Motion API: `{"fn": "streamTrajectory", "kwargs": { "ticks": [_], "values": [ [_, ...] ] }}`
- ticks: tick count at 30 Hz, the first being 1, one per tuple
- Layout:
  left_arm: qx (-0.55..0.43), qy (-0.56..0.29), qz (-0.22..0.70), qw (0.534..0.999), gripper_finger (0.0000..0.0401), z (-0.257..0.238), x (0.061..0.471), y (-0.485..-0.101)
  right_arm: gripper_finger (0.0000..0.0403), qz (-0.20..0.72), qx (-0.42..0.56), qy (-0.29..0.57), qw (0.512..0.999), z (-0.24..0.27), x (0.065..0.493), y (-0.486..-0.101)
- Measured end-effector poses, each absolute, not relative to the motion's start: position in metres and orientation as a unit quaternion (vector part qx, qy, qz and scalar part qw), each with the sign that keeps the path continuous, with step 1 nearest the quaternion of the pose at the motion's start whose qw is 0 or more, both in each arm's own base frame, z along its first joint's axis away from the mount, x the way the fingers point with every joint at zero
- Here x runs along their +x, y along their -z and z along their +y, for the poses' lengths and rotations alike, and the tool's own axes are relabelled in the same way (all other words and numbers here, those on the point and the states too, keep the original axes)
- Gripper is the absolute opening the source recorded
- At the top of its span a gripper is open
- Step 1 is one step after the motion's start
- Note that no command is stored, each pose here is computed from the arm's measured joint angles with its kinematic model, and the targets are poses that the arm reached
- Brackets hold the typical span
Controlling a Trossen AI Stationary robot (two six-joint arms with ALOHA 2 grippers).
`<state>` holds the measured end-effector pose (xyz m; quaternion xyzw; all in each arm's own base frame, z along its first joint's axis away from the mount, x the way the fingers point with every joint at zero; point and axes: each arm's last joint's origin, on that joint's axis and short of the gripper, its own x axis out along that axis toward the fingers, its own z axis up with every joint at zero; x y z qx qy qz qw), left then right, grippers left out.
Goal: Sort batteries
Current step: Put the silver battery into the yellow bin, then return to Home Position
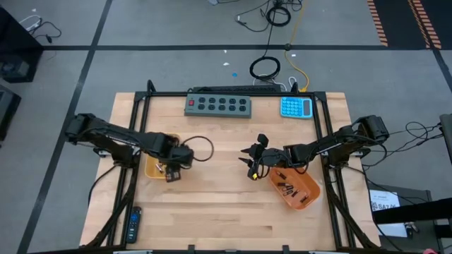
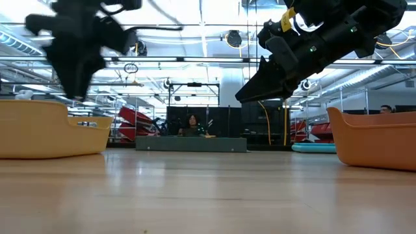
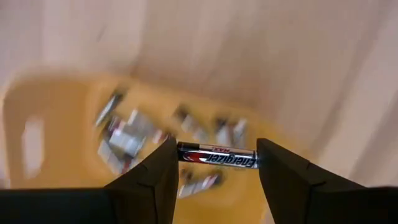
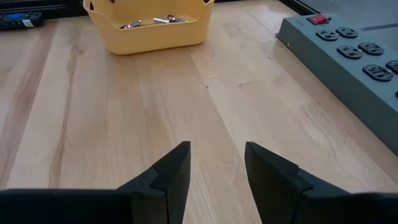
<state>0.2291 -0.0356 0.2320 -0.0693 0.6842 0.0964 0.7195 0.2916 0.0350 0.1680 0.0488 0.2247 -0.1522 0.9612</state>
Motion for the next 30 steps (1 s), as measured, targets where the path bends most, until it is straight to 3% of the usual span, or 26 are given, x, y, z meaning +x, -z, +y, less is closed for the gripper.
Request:
{"fn": "streamTrajectory", "kwargs": {
  "ticks": [7,20,25,30],
  "values": [
    [-0.081,-0.152,0.73,0.661,0.0187,-0.03,0.198,-0.193,0.0143,0.225,0.049,0.152,0.961,0.035,0.292,-0.168],
    [-0.094,-0.181,0.724,0.658,0.0189,-0.027,0.186,-0.161,0.0143,0.224,0.049,0.152,0.961,0.035,0.292,-0.168],
    [-0.096,-0.189,0.722,0.658,0.0285,-0.027,0.186,-0.161,0.0143,0.224,0.049,0.152,0.961,0.035,0.292,-0.168],
    [-0.073,-0.189,0.716,0.668,0.0295,-0.028,0.188,-0.164,0.0143,0.219,0.057,0.151,0.962,0.035,0.292,-0.169]
  ]
}}
